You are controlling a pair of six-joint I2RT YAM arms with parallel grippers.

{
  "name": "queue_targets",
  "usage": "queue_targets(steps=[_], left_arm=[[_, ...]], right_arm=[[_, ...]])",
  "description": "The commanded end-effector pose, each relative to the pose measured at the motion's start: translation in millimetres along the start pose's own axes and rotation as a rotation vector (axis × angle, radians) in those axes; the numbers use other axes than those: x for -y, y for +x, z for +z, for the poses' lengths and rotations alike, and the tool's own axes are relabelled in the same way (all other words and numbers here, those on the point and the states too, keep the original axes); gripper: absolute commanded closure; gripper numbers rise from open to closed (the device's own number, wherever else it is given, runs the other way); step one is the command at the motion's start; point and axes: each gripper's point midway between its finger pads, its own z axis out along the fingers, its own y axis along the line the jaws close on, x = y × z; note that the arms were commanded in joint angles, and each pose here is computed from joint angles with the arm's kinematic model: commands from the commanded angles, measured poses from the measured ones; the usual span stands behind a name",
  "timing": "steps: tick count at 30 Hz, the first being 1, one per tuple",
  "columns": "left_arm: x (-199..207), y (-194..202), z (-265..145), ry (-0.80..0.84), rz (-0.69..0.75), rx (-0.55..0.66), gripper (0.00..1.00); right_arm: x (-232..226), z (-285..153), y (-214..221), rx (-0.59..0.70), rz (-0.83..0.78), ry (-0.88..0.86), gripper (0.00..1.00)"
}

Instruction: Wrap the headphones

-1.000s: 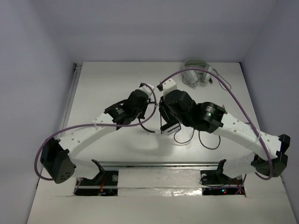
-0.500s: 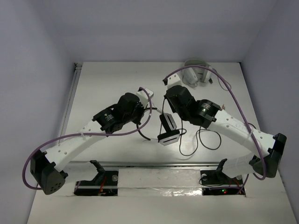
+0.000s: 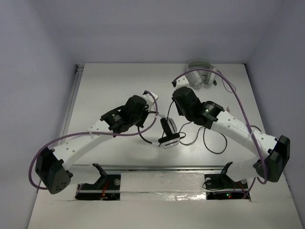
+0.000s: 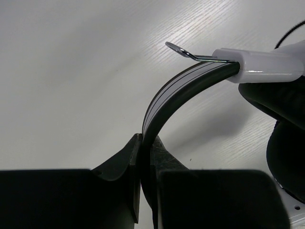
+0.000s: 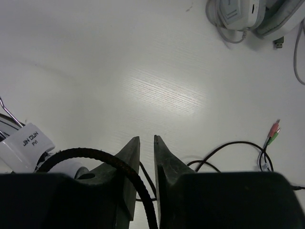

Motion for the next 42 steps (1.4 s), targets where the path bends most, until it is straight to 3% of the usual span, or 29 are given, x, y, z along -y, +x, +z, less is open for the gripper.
queue_targets(steps=[1,9,13,17,24,31,35,42], left_arm=[[17,-42,-20,0.106,-0.033,0.141,1.00],[60,-61,-55,0.391,0.032,0.247,1.00],[61,-80,-74,0.414,0.020,0.327,1.00],[56,-97,-85,0.395,-0.005,0.375,1.00],[24,-116,-86,0.209,-0.093,0.381,1.00],[15,-157,-118,0.190,-0.153,0.484,1.00],[19,-194,-151,0.259,-0.185,0.577,1.00],[1,-231,-172,0.200,-0.260,0.623,1.00]], right_arm=[[1,5,-6,0.023,0.052,0.002,0.76],[-9,25,-7,0.034,0.105,-0.080,0.71],[-15,23,-12,0.070,0.166,-0.130,0.72],[-8,16,-18,0.126,0.260,-0.193,0.72],[-14,3,-29,0.293,0.406,-0.395,0.78],[-61,-10,-35,0.434,0.438,-0.714,0.74],[-74,2,-29,0.448,0.451,-0.787,0.73],[-95,24,-6,0.407,0.476,-0.876,0.68]])
